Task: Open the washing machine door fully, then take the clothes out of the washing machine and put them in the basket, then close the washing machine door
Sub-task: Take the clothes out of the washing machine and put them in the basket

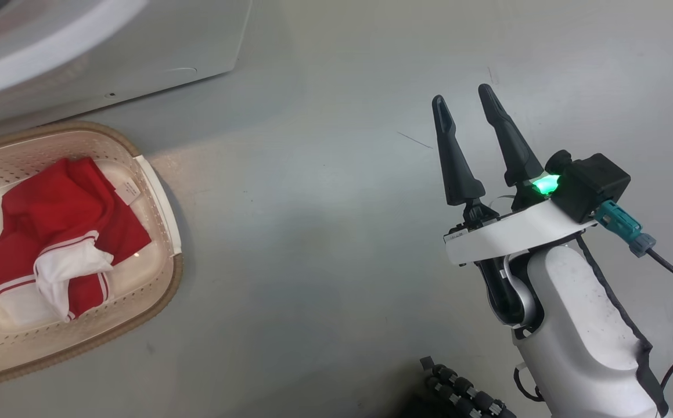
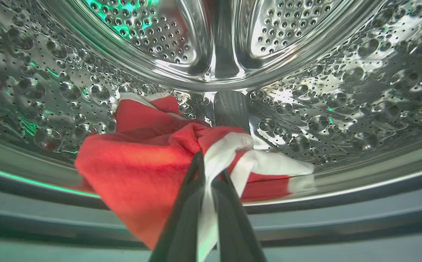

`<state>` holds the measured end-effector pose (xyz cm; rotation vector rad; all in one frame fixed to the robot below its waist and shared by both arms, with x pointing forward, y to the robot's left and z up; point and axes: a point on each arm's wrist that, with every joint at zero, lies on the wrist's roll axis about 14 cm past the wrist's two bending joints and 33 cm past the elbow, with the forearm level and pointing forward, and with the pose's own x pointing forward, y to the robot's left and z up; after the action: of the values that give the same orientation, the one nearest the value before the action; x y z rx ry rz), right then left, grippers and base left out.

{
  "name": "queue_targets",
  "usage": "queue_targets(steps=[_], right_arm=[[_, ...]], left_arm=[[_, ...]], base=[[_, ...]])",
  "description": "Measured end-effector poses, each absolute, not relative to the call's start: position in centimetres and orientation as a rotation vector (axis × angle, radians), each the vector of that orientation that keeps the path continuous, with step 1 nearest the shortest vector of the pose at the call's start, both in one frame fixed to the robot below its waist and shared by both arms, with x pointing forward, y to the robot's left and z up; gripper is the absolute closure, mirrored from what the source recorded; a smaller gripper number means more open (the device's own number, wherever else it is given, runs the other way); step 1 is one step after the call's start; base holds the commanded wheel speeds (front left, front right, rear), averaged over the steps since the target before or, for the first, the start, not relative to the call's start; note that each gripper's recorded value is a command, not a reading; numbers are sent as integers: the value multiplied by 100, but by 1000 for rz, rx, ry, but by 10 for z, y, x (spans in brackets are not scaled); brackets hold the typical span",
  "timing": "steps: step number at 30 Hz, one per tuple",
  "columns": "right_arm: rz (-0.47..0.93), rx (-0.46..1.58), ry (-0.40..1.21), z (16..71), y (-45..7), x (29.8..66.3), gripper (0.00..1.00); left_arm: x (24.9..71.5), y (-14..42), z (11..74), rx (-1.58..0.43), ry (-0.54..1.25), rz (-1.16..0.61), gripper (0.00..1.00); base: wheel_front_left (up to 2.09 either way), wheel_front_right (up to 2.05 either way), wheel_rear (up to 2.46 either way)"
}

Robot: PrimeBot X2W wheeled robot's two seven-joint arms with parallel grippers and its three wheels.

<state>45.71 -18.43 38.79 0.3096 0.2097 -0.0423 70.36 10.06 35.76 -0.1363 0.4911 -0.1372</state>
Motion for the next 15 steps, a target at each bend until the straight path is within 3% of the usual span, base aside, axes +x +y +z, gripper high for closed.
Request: queue_targets(steps=[15], right_arm=[[5,275,181,400,-172,458,0]], left_arm=[[666,96,401,-203,244,-138,100]], base=[[0,0,0]])
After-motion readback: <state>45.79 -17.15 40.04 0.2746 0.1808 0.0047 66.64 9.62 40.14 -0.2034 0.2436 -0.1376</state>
